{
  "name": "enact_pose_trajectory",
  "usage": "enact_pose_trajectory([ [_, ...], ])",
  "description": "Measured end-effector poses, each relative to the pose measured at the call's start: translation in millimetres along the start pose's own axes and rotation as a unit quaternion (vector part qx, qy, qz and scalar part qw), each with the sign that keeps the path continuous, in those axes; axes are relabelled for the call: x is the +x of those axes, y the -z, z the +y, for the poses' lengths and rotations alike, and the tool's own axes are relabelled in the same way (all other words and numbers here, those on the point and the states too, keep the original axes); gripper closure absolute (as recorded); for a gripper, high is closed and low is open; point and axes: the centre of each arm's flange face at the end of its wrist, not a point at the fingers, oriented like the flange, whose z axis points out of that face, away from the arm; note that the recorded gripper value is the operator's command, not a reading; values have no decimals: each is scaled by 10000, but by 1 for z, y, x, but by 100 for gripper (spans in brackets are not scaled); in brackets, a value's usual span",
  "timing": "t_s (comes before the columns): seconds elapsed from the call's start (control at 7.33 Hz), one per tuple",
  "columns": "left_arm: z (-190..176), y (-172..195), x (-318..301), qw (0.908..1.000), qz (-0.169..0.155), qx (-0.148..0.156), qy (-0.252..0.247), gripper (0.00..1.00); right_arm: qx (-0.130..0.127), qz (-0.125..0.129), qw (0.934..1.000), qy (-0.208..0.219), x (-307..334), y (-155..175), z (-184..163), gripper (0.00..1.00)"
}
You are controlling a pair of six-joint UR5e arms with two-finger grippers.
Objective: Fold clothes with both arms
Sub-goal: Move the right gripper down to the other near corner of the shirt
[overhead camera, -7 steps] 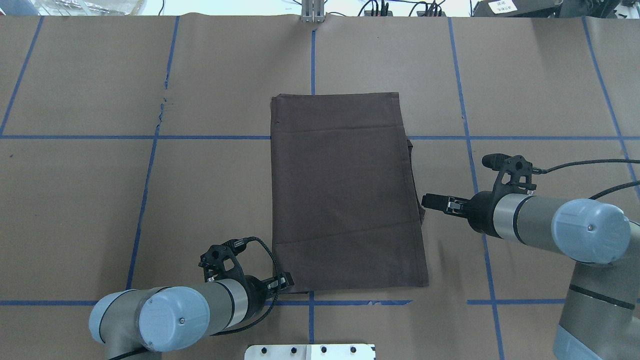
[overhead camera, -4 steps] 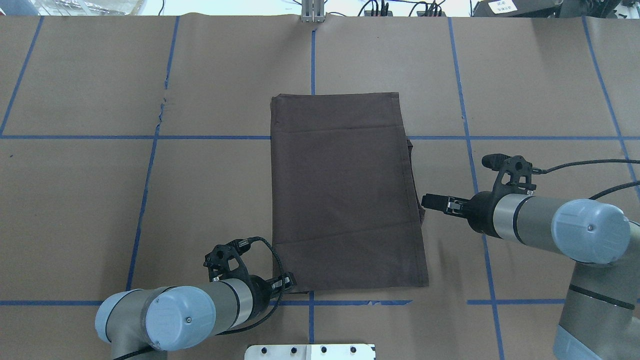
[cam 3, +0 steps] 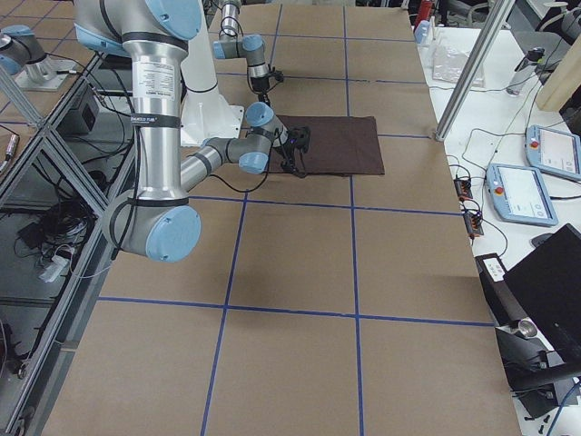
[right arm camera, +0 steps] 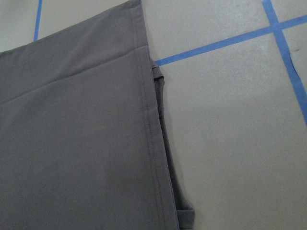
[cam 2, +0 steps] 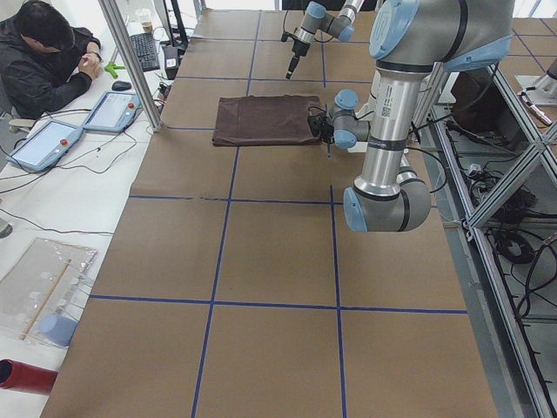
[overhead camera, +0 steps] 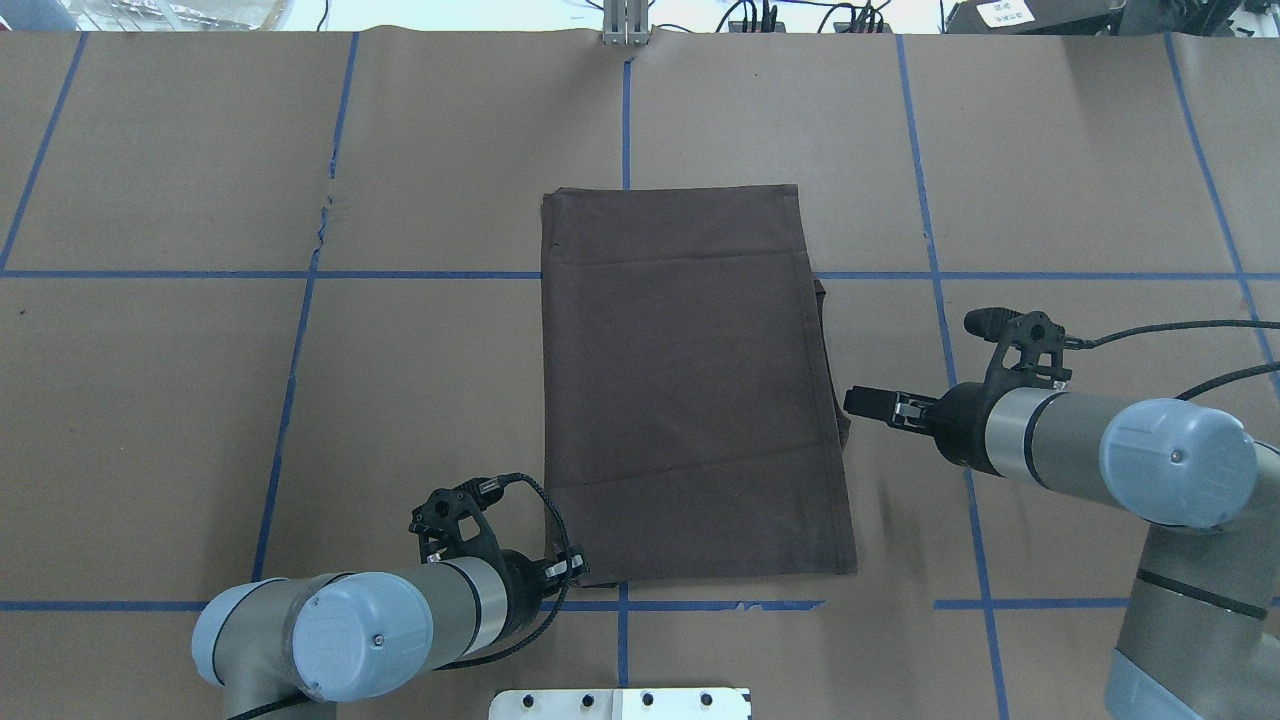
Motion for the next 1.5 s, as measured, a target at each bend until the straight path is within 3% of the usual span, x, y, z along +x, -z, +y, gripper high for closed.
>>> enact_pose_trajectory([
  [0.41, 0, 3, 2, 10000, 29, -9, -3, 100, 158, 329, 9949, -943, -32, -16, 33, 5],
  [0.68, 0, 5, 3, 10000, 53, -15, -8, 100, 305, 847, 9872, -1315, -70, -27, 66, 5],
  [0.95, -2, 6, 4, 10000, 71, 2, -12, 100, 333, 1284, 9806, -1442, -96, -31, 94, 6],
  [1.5, -3, 6, 5, 10000, 79, 6, -11, 100, 212, 1847, 9715, -1468, -102, -41, 158, 11],
])
